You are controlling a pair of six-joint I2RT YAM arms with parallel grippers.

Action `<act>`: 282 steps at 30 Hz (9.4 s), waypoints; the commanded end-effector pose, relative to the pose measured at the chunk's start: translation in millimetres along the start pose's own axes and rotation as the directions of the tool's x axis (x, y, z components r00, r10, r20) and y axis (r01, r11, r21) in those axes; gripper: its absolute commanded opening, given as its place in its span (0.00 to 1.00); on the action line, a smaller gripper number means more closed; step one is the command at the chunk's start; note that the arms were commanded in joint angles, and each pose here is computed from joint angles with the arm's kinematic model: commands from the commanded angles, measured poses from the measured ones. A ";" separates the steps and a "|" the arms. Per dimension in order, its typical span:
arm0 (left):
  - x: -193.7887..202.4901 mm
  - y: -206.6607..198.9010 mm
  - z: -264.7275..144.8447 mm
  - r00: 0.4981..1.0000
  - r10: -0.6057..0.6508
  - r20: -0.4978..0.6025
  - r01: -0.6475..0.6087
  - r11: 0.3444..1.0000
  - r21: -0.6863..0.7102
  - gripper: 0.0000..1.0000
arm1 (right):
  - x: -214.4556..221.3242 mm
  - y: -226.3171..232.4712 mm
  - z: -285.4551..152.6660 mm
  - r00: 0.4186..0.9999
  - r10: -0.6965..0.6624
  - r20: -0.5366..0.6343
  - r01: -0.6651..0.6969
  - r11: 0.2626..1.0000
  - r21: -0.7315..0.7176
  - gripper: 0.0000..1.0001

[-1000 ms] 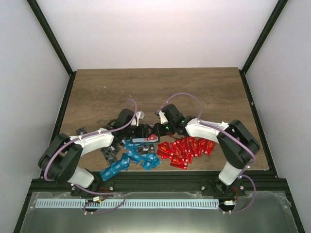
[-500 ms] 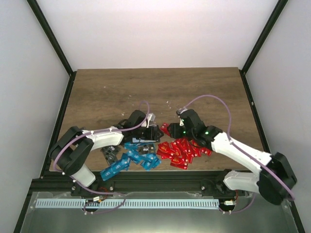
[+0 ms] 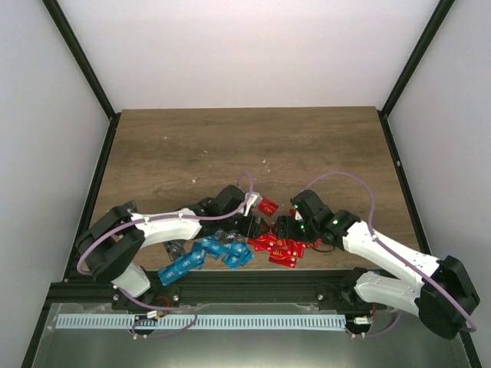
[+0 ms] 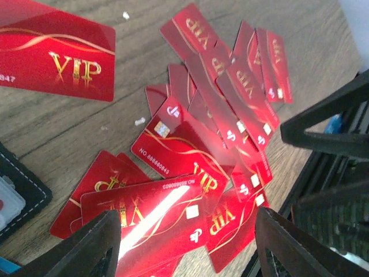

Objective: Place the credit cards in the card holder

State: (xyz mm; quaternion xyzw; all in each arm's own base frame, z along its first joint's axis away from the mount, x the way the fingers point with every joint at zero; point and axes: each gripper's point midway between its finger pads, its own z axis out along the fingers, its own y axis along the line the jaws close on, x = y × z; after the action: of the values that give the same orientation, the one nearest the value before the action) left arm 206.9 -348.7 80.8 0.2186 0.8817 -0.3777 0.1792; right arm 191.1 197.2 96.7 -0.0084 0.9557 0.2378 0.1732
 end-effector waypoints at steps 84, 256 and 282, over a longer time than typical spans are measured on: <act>27.3 -13.4 1.5 0.995 0.096 0.022 -0.097 0.994 0.055 0.58 | 2.1 -43.1 31.2 0.940 0.327 -0.097 -0.237 0.830 0.504 1.00; -15.7 142.5 -128.4 0.897 -0.169 0.408 0.341 0.852 -0.397 0.63 | -55.6 121.5 52.2 0.989 -0.099 -0.111 0.023 0.836 -0.549 0.01; 14.4 177.7 -94.0 0.946 -0.206 0.252 0.307 0.820 -0.483 0.45 | -67.3 115.1 139.5 0.980 -0.107 -0.167 0.038 0.927 -0.373 0.01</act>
State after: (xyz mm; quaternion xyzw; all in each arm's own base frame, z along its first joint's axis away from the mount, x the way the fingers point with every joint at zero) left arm 266.7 -165.4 28.0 0.0006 0.9521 -0.1725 0.2524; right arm 279.8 353.6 53.3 -0.0884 0.9029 0.4147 0.0705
